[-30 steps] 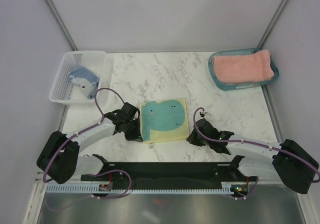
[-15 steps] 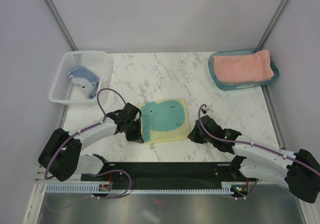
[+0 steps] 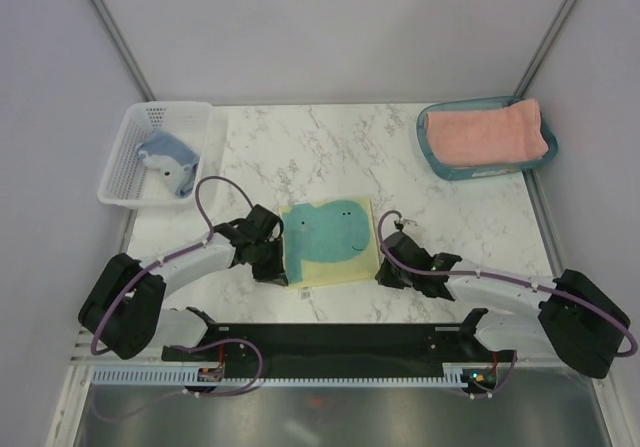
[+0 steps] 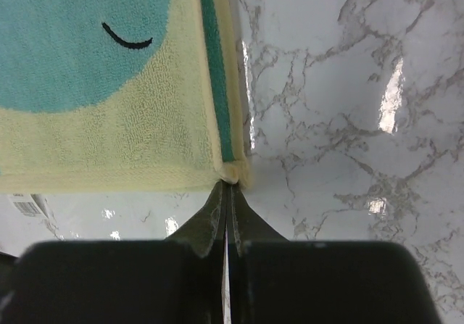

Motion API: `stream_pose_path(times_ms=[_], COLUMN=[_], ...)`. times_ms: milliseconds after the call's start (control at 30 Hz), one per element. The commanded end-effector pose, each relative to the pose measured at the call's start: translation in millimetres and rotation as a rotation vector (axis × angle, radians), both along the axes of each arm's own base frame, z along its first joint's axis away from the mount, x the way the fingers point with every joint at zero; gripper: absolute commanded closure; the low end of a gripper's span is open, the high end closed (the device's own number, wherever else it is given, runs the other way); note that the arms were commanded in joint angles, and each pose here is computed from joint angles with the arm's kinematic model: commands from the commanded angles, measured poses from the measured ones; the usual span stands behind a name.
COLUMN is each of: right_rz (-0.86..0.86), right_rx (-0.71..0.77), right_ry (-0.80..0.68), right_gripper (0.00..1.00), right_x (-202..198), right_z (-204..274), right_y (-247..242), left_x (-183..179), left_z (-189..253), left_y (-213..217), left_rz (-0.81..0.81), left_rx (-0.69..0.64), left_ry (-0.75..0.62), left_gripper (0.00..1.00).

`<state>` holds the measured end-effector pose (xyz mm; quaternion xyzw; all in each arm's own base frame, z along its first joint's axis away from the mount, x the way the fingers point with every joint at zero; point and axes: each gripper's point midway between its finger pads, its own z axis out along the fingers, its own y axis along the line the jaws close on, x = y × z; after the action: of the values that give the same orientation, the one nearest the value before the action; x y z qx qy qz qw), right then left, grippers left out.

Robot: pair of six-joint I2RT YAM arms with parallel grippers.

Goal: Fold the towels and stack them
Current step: Fold the towel

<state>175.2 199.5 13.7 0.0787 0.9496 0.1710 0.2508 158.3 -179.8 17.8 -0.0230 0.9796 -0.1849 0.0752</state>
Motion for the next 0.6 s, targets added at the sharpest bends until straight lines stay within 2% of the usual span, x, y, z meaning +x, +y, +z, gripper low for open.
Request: stream_pose_path(times_ms=[0, 33, 133, 167, 267, 300, 367, 400, 433, 500, 533, 567], right_rz=[-0.034, -0.032, -0.028, -0.023, -0.005, 0.011, 0.048, 0.078, 0.103, 0.187, 0.217, 0.233], right_rx=[-0.015, -0.01, 0.01, 0.022, 0.045, 0.066, 0.093, 0.118, 0.113, 0.096, 0.097, 0.079], right_ry=[-0.005, -0.008, -0.018, -0.022, -0.021, -0.019, -0.049, -0.075, -0.093, -0.181, -0.21, -0.232], right_gripper=[1.0, 1.0, 1.0, 1.0, 1.0, 1.0, 0.91, 0.85, 0.71, 0.58, 0.48, 0.45], right_x=[-7, -8, -8, -7, -8, -10, -8, -4, -3, 10, 15, 25], right_z=[-11, -10, -5, -2, 5, 12, 28, 42, 50, 81, 93, 99], right_y=[-14, -14, -12, -10, -5, -1, 5, 13, 14, 21, 25, 23], left_x=[-3, -3, -1, 1, 7, 14, 17, 29, 36, 55, 65, 73], left_z=[-11, -11, -8, -6, 4, 13, 24, 39, 48, 72, 79, 85], left_y=[6, 6, 6, 6, 7, 4, 7, 2, 2, -2, -2, -3], left_rz=[0.015, 0.015, 0.02, 0.021, 0.02, 0.013, 0.014, 0.008, 0.013, -0.009, -0.013, -0.024], left_rx=[0.043, 0.043, 0.044, 0.046, 0.072, 0.067, 0.091, 0.075, 0.074, 0.059, 0.05, 0.045], left_ry=[0.019, 0.019, 0.014, 0.004, -0.004, -0.025, -0.035, -0.082, -0.104, -0.173, -0.196, -0.22], left_gripper=[0.98, 0.97, 0.84, 0.75, 0.56, 0.53, 0.43, 0.41, 0.39, 0.3, 0.22, 0.2])
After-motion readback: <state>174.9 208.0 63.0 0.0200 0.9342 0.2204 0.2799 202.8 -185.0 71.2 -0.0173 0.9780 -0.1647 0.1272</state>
